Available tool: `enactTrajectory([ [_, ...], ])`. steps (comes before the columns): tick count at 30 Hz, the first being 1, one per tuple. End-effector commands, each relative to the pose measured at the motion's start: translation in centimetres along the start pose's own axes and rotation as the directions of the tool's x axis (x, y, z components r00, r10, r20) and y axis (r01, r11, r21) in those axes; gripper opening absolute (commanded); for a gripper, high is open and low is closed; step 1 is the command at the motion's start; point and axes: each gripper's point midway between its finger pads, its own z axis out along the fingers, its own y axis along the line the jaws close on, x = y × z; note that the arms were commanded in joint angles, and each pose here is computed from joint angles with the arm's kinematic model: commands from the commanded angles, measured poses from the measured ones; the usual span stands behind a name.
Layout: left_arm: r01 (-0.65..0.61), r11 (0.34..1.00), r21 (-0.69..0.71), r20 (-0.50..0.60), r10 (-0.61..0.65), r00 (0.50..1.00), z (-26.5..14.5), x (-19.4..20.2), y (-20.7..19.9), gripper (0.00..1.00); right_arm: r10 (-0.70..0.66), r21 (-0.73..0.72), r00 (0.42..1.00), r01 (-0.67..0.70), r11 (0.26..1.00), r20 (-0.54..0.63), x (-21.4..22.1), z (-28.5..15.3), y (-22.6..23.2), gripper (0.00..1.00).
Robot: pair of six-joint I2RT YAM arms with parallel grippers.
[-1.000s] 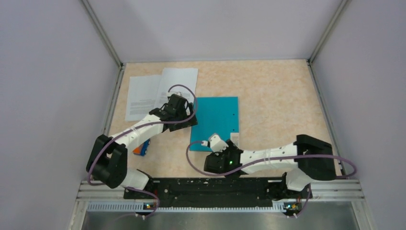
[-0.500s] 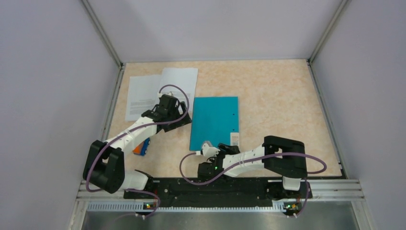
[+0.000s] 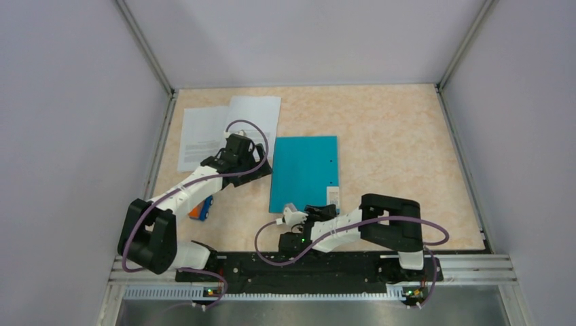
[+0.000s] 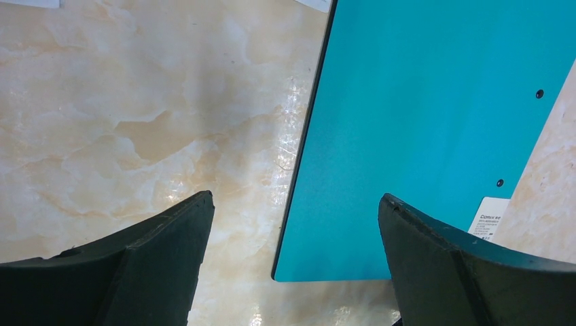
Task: Put the files into the folder
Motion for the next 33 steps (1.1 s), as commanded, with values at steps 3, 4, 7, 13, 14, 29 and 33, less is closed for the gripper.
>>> enactTrajectory([
  [3,0.003,0.999,0.036,0.04,-0.004,0.999,-0.5,-0.9,-0.4,0.95,0.034,0.03,0.999,-0.035,0.999,0.018,-1.8,1.1,0.1,0.47],
  [4,0.002,0.999,0.035,0.041,-0.004,0.999,-0.5,-1.0,-0.4,0.95,0.035,0.042,0.999,-0.036,0.998,0.019,-1.9,1.2,-0.1,0.46],
  [7,-0.001,1.0,0.031,0.042,-0.001,0.999,-0.6,-1.1,-0.2,0.95,0.047,0.075,0.999,-0.049,0.996,0.026,-2.4,1.5,-0.5,0.44],
  [13,-0.003,0.999,0.047,0.031,0.002,1.0,-0.8,-1.1,-0.3,0.95,0.071,0.16,0.997,-0.076,0.984,0.036,-2.8,2.0,-1.4,0.45],
  [14,-0.005,0.999,0.05,0.028,0.004,1.0,-0.8,-1.1,-0.4,0.95,0.075,0.167,0.997,-0.08,0.983,0.037,-2.8,2.1,-1.4,0.45],
  [29,0.001,0.998,0.061,0.022,-0.003,1.0,-0.7,-1.2,0.1,0.96,0.079,0.252,0.997,-0.08,0.964,0.013,-2.4,3.4,-2.2,0.41],
  [33,0.005,0.998,0.065,0.021,-0.006,1.0,-0.8,-1.3,0.1,0.96,0.104,0.254,0.995,-0.103,0.962,0.011,-2.6,3.8,-2.3,0.3],
])
